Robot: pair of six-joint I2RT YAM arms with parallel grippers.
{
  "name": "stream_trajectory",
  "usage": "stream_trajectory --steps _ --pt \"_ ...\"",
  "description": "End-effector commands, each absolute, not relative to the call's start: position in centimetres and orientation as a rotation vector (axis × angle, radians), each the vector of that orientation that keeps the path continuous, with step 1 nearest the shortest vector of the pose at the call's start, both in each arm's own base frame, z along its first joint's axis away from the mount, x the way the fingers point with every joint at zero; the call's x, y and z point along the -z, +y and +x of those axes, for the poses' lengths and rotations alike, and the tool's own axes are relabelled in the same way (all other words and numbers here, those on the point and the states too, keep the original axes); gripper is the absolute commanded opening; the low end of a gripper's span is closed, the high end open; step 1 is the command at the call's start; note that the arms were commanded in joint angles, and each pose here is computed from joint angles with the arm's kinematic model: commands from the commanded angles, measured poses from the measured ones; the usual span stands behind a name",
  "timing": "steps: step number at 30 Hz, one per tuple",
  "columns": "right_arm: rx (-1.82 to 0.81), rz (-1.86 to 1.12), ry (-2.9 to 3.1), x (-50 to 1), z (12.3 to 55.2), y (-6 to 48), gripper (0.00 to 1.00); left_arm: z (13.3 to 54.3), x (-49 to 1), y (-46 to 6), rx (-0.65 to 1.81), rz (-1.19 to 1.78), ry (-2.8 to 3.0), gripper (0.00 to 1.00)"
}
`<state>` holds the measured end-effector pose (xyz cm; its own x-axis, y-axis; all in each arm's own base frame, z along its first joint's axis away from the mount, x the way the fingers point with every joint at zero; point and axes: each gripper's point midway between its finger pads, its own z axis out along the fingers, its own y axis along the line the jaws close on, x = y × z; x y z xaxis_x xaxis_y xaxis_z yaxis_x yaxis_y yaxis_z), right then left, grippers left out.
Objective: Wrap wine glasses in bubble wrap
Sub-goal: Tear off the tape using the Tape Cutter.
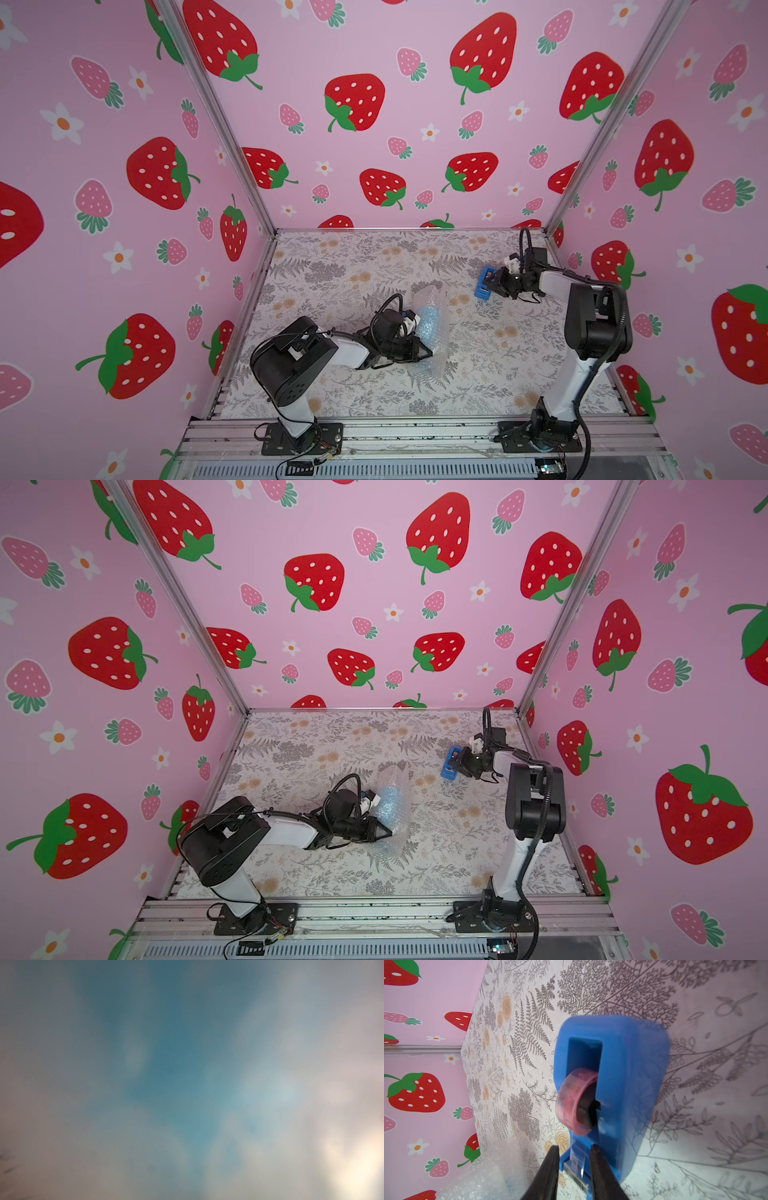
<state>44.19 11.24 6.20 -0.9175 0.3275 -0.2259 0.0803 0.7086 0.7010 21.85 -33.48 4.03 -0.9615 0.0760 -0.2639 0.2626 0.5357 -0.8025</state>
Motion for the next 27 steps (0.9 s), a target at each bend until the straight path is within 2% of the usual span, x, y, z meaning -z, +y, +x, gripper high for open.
stream_trajectory --steps 1,17,23,27 --pt "-1.062 0.338 2.591 -5.56 44.58 11.58 0.28 21.25 -0.85 -31.19 1.255 0.227 2.687 0.08" --pt "-1.108 0.355 2.568 -5.23 44.72 11.94 0.27 21.23 -0.29 -31.16 1.254 0.23 2.705 0.08" --pt "-1.104 0.361 2.57 -4.97 44.77 11.9 0.22 21.2 -0.14 -31.24 1.259 0.233 2.709 0.08" --pt "-1.101 0.374 2.577 -4.67 44.75 11.85 0.13 21.16 -0.09 -31.21 1.261 0.232 2.711 0.07"
